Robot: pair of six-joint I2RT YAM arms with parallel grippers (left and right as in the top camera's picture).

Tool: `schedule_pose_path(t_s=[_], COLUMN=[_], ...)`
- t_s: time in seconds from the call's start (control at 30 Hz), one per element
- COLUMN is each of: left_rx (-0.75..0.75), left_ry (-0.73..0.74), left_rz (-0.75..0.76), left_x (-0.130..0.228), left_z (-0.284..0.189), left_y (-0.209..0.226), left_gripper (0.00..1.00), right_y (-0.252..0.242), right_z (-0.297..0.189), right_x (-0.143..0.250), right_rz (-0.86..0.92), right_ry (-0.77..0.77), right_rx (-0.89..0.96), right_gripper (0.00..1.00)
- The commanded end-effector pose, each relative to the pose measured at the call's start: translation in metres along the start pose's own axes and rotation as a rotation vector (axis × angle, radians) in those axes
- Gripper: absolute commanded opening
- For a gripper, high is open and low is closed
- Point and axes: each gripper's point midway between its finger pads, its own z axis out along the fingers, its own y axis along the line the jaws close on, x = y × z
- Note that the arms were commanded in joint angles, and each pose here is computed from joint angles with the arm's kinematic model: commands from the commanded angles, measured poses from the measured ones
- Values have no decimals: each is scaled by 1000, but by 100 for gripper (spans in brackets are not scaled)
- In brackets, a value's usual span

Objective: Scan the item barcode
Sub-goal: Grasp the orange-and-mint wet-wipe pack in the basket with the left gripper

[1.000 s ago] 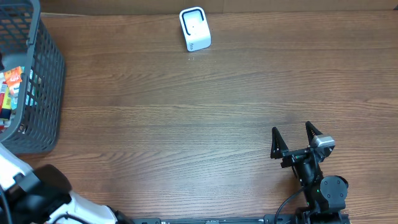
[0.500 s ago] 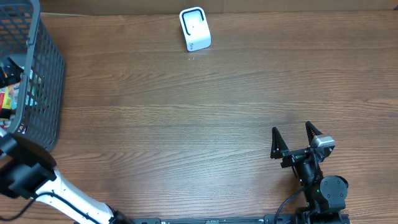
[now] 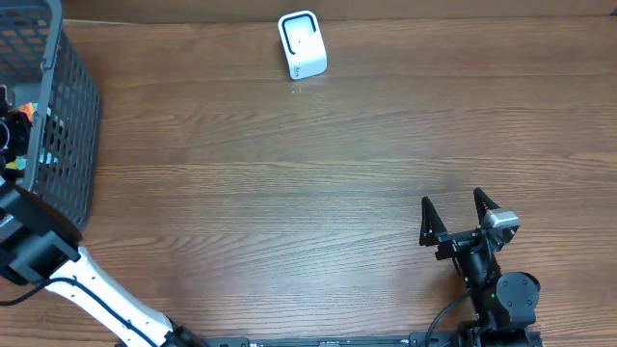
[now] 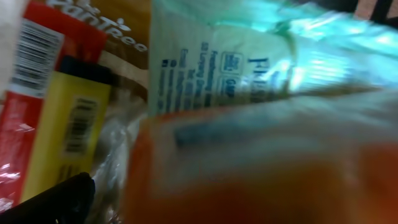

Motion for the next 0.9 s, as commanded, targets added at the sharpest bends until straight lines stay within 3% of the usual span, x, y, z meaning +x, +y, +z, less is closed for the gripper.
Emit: schedule_pose_path(t_s=[0.0,0.07,0.27,0.47,0.87], left_rx=[35,40,-17,-23,-64], left_ry=[25,38,75,69,-75], left_rz=[28,35,38,22,14], left_x=[1,2,8,7,-18], left_z=[19,25,26,19,-41], left_y=[-9,-13,-9,-10,-18], left_gripper=[100,98,75,59,45], right_y=[-3,-3,-3,-3,-3], right_z=[0,0,0,0,0], right_x=[2,2,1,2,2], right_rz=[-8,-8,-8,-8,-8], right_ry=[-5,-5,-6,-5,-5], right_rx=[15,15,15,15,15], right_gripper=[100,100,100,100,100])
